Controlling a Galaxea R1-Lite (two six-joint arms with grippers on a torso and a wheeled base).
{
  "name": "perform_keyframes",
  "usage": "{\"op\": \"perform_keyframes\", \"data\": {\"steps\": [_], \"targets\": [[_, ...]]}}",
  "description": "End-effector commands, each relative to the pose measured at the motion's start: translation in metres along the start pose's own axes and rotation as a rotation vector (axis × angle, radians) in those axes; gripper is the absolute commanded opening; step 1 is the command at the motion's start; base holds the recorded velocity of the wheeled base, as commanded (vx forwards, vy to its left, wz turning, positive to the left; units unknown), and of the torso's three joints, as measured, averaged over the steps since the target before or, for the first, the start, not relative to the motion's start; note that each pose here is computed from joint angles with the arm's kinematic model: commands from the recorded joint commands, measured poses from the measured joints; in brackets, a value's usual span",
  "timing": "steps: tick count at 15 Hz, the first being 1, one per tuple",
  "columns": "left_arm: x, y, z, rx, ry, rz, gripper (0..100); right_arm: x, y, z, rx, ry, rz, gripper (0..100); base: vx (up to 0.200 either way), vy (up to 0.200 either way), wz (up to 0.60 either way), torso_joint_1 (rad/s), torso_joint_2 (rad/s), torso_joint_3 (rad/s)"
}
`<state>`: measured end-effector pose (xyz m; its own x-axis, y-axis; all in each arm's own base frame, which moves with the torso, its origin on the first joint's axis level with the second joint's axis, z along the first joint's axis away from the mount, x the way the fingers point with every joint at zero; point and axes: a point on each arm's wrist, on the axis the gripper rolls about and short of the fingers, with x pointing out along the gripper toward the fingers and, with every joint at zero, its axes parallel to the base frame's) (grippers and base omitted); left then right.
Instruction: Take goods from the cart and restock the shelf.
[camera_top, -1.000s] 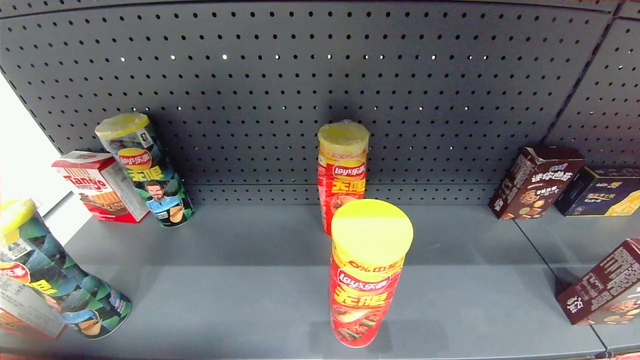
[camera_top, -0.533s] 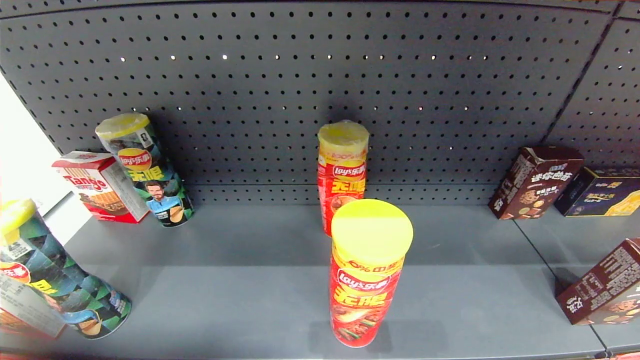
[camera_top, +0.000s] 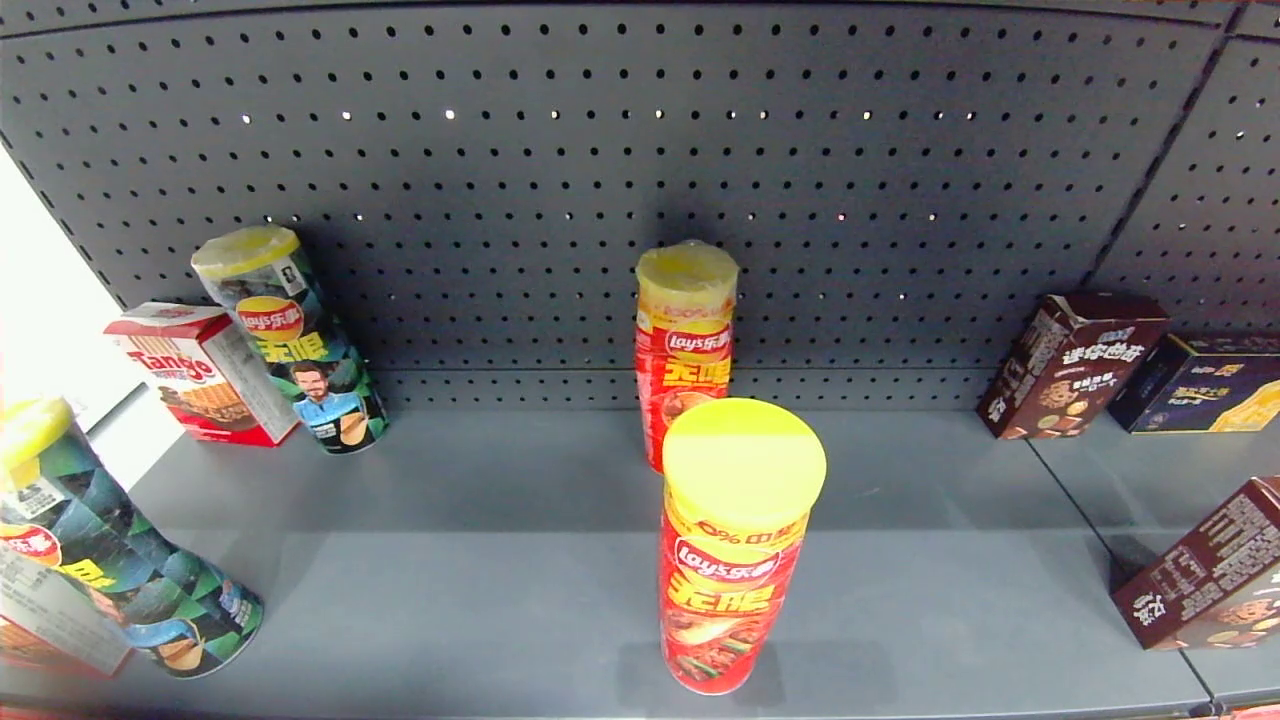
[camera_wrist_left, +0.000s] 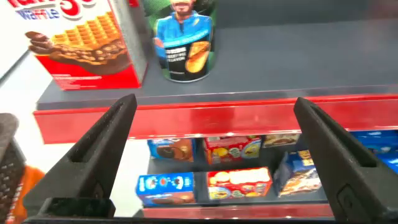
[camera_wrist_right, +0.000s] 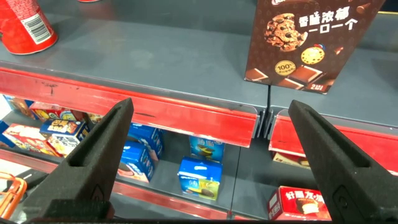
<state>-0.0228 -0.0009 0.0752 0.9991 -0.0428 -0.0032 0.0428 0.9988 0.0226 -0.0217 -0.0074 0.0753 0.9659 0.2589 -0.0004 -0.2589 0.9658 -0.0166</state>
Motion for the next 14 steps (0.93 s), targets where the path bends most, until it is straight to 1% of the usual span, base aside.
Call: {"op": "perform_keyframes", "data": {"steps": [1,6,8,9,10,11,12,13,14], "targets": [[0.0,0.0,0.0,-0.008,0.004,-0.017,100,0.0,0.0,0.0,0.0,0.001,0.0,100,0.0,0.0,0.0,0.0,0.0,0.0],[0.0,0.0,0.0,-0.008,0.006,-0.022,100,0.0,0.0,0.0,-0.002,-0.001,0.031,100,0.0,0.0,0.0,0.0,0.0,0.0],[0.0,0.0,0.0,-0.008,0.006,-0.02,100,0.0,0.001,0.0,-0.002,0.004,0.03,100,0.0,0.0,0.0,0.0,0.0,0.0],[0.0,0.0,0.0,-0.008,0.006,-0.02,100,0.001,0.001,0.001,0.001,0.019,0.008,100,0.0,0.0,0.0,0.0,0.0,0.0],[0.0,0.0,0.0,-0.006,0.009,-0.022,100,0.01,-0.001,0.069,0.043,-0.01,-0.05,100,0.0,0.0,0.0,0.0,0.0,0.0],[0.0,0.0,0.0,-0.006,0.006,-0.02,100,0.037,-0.002,0.119,0.181,0.044,-0.088,100,0.0,0.0,0.0,0.0,0.0,0.0],[0.0,0.0,0.0,-0.006,0.007,-0.022,100,0.042,-0.003,0.131,0.209,0.032,-0.089,100,0.0,0.0,0.0,0.0,0.0,0.0],[0.0,0.0,0.0,-0.006,0.009,-0.022,100,0.057,-0.001,0.152,0.167,0.03,-0.023,100,0.0,0.0,0.0,0.0,0.0,0.0],[0.0,0.0,0.0,-0.006,0.007,-0.022,100,0.073,0.001,0.159,0.136,0.062,0.045,100,0.0,0.0,0.0,0.0,0.0,0.0]]}}
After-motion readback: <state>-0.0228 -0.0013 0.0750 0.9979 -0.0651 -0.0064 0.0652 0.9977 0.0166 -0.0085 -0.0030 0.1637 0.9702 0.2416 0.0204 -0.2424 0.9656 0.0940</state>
